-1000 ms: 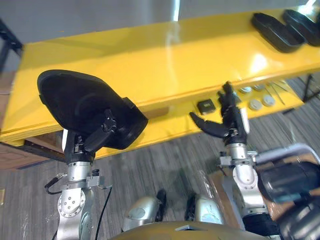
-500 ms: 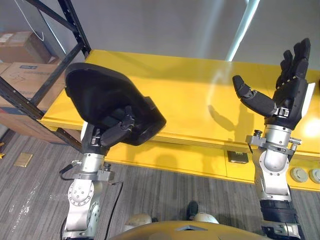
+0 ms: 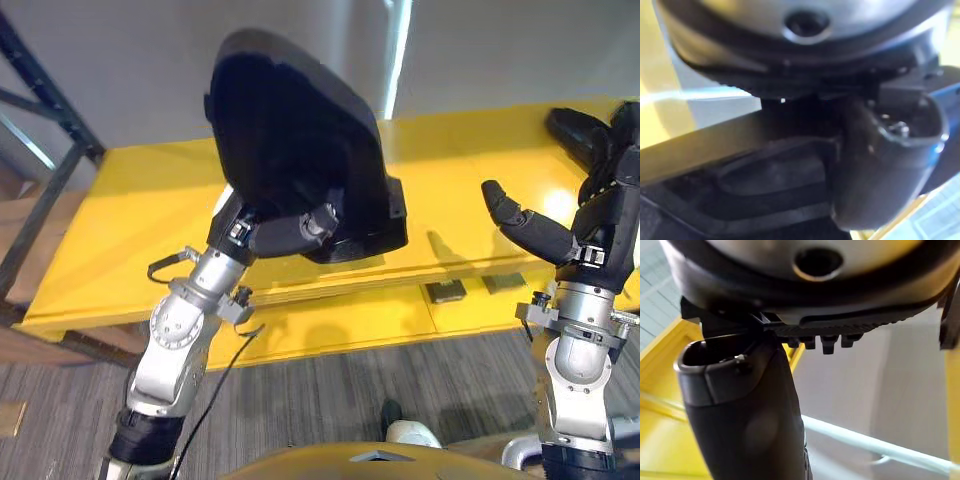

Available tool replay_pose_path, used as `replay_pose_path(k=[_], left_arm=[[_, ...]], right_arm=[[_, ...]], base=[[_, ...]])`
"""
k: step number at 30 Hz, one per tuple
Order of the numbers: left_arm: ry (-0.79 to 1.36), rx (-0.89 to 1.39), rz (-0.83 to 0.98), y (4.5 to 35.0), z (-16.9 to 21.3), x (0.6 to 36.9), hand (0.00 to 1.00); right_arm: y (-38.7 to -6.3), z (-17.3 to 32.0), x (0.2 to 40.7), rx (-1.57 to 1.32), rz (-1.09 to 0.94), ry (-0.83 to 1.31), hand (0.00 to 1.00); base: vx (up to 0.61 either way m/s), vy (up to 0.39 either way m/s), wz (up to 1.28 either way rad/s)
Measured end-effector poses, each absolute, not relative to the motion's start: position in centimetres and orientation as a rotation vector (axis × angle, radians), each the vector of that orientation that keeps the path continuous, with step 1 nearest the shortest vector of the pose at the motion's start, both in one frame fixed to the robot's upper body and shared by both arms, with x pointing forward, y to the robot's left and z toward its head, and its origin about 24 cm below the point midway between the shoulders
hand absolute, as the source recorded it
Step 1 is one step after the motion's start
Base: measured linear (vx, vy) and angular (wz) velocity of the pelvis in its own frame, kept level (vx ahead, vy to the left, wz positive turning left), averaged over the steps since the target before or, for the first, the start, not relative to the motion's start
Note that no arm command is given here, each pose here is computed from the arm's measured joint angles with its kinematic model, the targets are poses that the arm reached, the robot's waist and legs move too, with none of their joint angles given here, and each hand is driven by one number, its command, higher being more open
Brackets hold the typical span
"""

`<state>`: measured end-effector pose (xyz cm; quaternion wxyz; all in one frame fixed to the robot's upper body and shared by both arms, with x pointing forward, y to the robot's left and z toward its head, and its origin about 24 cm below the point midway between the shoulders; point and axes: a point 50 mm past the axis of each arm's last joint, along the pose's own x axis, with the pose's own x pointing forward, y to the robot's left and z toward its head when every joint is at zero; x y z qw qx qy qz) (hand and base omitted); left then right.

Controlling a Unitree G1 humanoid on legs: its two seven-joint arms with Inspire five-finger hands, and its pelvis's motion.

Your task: Walk over and take three plastic housings, then place them on the shelf

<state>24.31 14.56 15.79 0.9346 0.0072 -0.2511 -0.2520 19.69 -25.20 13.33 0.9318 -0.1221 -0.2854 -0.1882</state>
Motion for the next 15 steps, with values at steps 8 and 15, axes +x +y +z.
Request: replay_pose_path(k=[8,15], left_arm=[[-0.276,0.051,-0.185,19.2,13.9,30.0,0.00],[-0.228,-0.078,-0.090,22.0,13.5,30.2,0.00]], right_arm=[[-26.7,13.1,18.9,-0.154,-0.364,-0.562,1.00],[-23.0,15.1,21.1,-0.165,-0.071,-0.636,1.00]], base=[[-0.05,-0.086,-0.49],[-0.06,-0.032,-0.73]])
